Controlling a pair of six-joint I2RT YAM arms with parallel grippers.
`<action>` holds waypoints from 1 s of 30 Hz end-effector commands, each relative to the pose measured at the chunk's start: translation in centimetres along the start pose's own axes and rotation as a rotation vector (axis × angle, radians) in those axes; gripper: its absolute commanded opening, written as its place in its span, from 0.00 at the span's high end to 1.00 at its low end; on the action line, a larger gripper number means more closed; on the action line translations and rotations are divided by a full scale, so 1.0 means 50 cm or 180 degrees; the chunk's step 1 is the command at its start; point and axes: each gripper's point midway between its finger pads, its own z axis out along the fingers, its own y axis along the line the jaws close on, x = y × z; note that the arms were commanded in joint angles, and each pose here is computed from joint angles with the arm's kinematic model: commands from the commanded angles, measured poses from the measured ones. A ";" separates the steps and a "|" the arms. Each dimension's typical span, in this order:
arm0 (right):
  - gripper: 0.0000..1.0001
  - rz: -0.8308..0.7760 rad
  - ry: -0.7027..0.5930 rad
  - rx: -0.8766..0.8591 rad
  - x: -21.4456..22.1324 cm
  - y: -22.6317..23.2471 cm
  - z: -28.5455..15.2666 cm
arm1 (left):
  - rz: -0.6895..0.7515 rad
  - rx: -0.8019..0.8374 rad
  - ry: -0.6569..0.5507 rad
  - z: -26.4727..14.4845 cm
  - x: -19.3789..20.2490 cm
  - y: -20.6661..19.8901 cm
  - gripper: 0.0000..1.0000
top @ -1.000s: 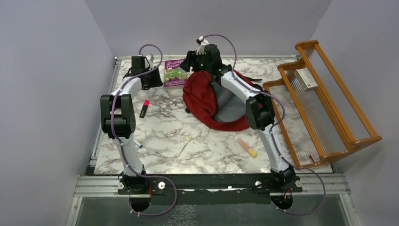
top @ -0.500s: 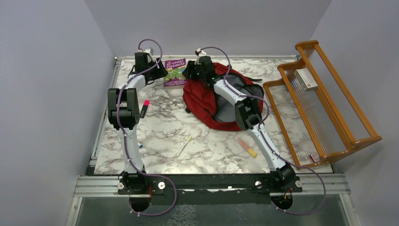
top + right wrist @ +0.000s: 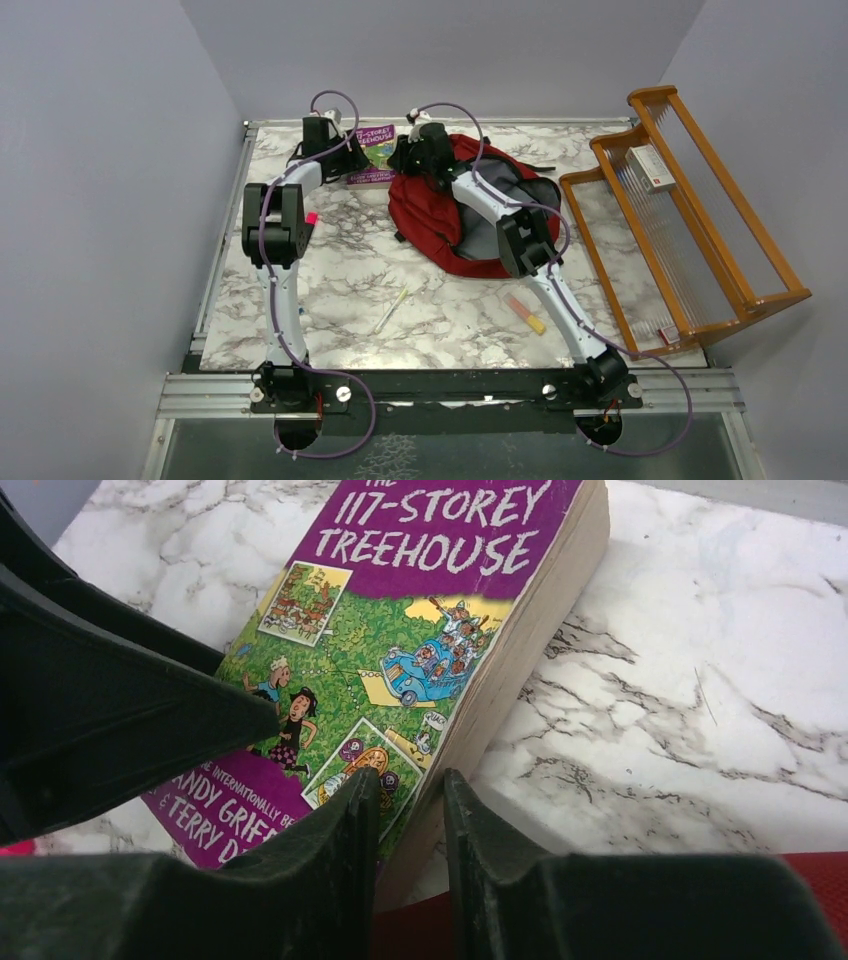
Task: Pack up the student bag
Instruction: Adjust the book at the center of the board.
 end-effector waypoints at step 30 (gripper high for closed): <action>0.42 -0.0404 0.0305 0.0025 -0.062 0.169 -0.162 | -0.0109 -0.0316 -0.0057 -0.282 0.071 0.005 0.34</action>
